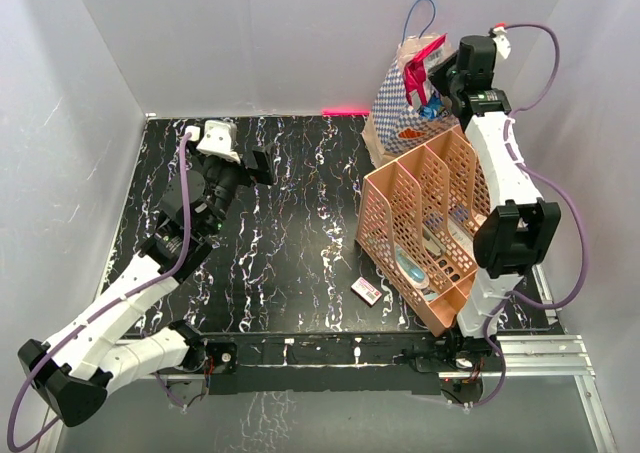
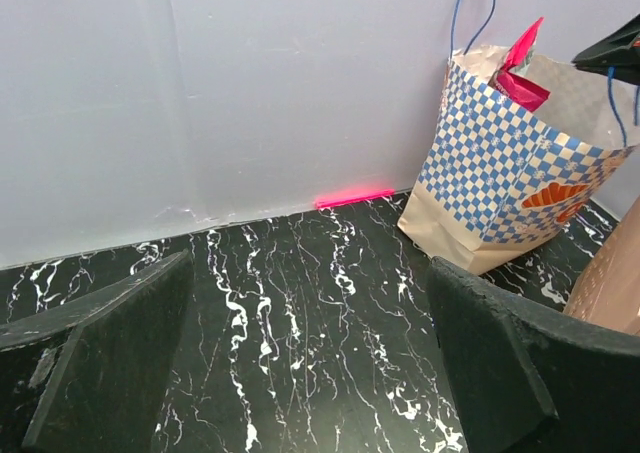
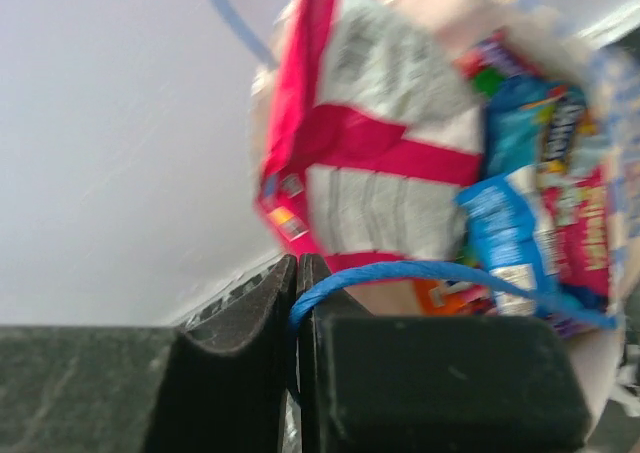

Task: Take the snacks out of the paper bag
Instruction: Move the paper bag to the center of the board.

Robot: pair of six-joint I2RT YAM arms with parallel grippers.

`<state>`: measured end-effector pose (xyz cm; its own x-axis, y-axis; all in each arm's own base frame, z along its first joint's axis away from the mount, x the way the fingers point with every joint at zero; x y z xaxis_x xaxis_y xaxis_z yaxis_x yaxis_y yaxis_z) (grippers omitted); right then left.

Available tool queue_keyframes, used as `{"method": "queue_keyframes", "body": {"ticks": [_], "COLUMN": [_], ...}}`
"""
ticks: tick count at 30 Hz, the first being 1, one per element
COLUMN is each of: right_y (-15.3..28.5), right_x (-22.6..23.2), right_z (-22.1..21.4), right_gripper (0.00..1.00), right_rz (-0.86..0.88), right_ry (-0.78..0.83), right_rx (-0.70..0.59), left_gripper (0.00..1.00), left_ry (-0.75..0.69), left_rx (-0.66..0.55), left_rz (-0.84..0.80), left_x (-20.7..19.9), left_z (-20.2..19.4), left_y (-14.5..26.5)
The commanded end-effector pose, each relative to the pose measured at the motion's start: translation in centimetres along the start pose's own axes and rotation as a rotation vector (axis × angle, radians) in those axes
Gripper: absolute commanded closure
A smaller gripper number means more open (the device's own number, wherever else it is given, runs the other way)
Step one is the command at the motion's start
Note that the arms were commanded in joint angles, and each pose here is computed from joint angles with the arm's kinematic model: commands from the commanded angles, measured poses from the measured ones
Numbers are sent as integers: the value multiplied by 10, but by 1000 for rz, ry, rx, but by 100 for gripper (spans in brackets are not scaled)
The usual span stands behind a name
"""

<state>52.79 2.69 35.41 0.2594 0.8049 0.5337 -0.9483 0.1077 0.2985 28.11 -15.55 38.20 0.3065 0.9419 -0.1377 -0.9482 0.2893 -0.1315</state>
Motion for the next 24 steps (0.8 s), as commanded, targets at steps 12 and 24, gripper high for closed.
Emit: {"method": "queue_keyframes", "body": {"ticks": [12, 24], "right_y": [158, 234], "right_x": [128, 71], "right_z": [4, -53], "right_gripper": [92, 92], "right_rz": [735, 853], "right_ry": [-128, 89], "right_rx": [99, 321], "left_gripper": [2, 2], "left_ry": [87, 182], "left_rx": [44, 191], "left_rz": [25, 54], "left_x": [-10, -37], "left_z": [-3, -17], "left_y": [-15, -67]}}
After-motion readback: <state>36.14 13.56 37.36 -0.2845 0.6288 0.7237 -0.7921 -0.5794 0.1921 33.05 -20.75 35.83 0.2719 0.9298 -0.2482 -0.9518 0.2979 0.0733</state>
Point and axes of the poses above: each gripper's point midway between its finger pads, its own y axis back along the fingers, its own x axis along the line the jaws close on, z = x × y, the point moved 4 cm from there along y, back along the fingers, and after that the axes turned 8 degrees about y, right-handed, at the moved point
